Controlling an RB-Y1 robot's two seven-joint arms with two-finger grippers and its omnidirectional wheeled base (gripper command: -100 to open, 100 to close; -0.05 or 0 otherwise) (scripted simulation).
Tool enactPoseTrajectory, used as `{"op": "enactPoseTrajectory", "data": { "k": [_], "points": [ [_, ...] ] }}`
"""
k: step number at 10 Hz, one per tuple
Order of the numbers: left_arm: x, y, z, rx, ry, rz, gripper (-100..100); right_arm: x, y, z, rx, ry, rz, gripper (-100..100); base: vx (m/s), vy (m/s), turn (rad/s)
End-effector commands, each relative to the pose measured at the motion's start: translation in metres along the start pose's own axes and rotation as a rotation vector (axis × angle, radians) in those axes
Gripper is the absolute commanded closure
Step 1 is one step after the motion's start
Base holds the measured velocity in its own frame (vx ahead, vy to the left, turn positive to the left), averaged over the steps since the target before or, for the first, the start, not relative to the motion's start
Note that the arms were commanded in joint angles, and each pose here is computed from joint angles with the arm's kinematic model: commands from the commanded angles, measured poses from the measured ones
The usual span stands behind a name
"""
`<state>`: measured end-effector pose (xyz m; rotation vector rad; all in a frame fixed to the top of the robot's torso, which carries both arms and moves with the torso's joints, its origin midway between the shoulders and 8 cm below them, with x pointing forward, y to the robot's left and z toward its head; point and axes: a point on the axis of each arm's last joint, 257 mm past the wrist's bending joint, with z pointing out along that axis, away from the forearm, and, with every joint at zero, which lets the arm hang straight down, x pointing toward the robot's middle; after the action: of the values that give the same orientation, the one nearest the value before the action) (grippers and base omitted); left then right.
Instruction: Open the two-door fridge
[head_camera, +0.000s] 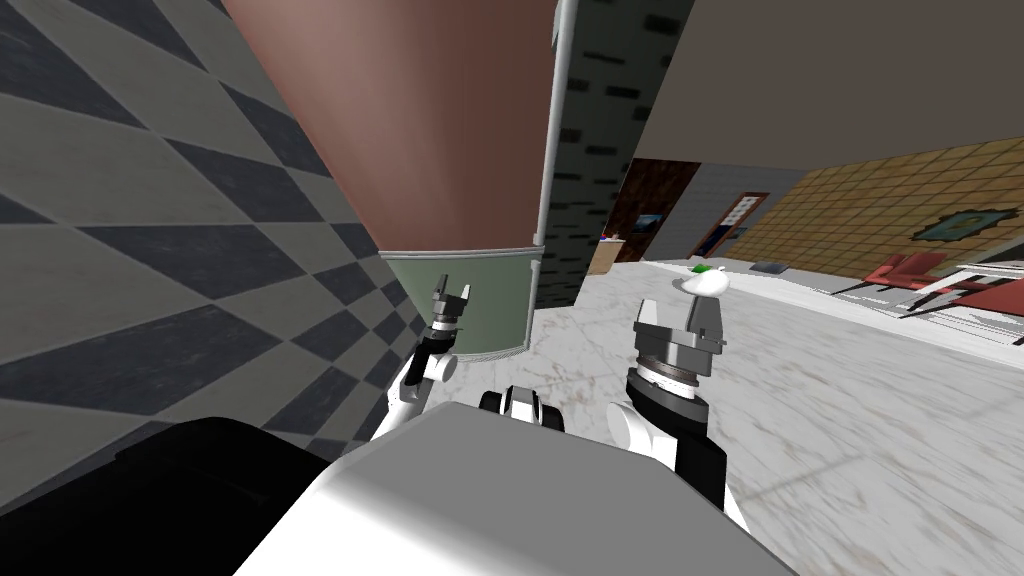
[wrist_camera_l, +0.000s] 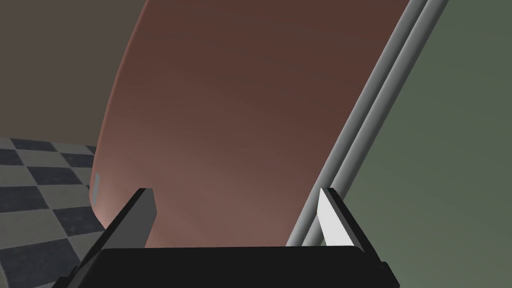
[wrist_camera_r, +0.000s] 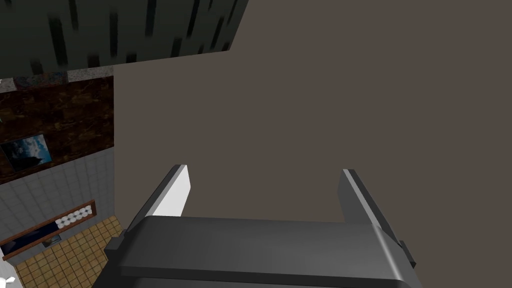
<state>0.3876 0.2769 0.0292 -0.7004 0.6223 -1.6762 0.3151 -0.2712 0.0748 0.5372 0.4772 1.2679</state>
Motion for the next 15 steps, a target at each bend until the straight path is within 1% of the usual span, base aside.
{"op": "enactPoseTrajectory", "data": {
  "k": [1, 2, 3, 4, 5, 6, 7, 8, 9, 10, 11, 12, 13, 14, 15],
  "points": [
    [-0.003, 0.016, 0.014, -0.026, 0.01, -0.037, -100, 0.0, 0.0, 0.0, 0.0, 0.0, 0.0, 0, 0.031, -0.096, 0.023],
    [-0.01, 0.031, 0.022, -0.06, 0.012, -0.066, -100, 0.0, 0.0, 0.0, 0.0, 0.0, 0.0, 0, 0.043, -0.106, 0.038],
    [-0.009, 0.029, 0.025, -0.054, 0.015, -0.068, -100, 0.0, 0.0, 0.0, 0.0, 0.0, 0.0, 0, 0.036, -0.104, 0.025],
    [-0.018, 0.045, 0.033, -0.092, 0.012, -0.095, -100, 0.0, 0.0, 0.0, 0.0, 0.0, 0.0, 0, 0.034, -0.14, 0.04],
    [-0.016, 0.043, 0.037, -0.082, 0.017, -0.097, -100, 0.0, 0.0, 0.0, 0.0, 0.0, 0.0, 0, 0.03, -0.123, 0.023],
    [-0.025, 0.056, 0.045, -0.12, 0.013, -0.123, -100, 0.0, 0.0, 0.0, 0.0, 0.0, 0.0, 0, 0.02, -0.151, 0.04],
    [-0.024, 0.055, 0.05, -0.111, 0.018, -0.125, -100, 0.0, 0.0, 0.0, 0.0, 0.0, 0.0, 0, 0.026, -0.123, 0.034],
    [-0.034, 0.068, 0.058, -0.15, 0.01, -0.15, -100, 0.0, 0.0, 0.0, 0.0, 0.0, 0.0, 0, 0.061, -0.136, 0.042],
    [-0.032, 0.067, 0.064, -0.14, 0.015, -0.152, -100, 0.0, 0.0, 0.0, 0.0, 0.0, 0.0, 0, 0.051, -0.128, 0.028],
    [-0.043, 0.078, 0.071, -0.179, 0.004, -0.174, -100, 0.0, 0.0, 0.0, 0.0, 0.0, 0.0, 0, 0.035, -0.145, 0.042],
    [-0.042, 0.077, 0.079, -0.169, 0.009, -0.176, -100, 0.0, 0.0, 0.0, 0.0, 0.0, 0.0, 0, 0.025, -0.124, 0.03],
    [-0.054, 0.088, 0.085, -0.208, -0.005, -0.197, -100, 0.0, 0.0, 0.0, 0.0, 0.0, 0.0, 0, 0.032, -0.151, 0.05],
    [-0.052, 0.086, 0.095, -0.194, 0.002, -0.199, -100, 0.0, 0.0, 0.0, 0.0, 0.0, 0.0, 0, 0.028, -0.128, 0.03],
    [-0.066, 0.097, 0.103, -0.234, -0.018, -0.217, -100, 0.0, 0.0, 0.0, 0.0, 0.0, 0.0, 0, 0.029, -0.137, 0.042],
    [-0.063, 0.093, 0.111, -0.219, -0.01, -0.219, -100, 0.0, 0.0, 0.0, 0.0, 0.0, 0.0, 0, 0.035, -0.131, 0.034]
  ]
}}
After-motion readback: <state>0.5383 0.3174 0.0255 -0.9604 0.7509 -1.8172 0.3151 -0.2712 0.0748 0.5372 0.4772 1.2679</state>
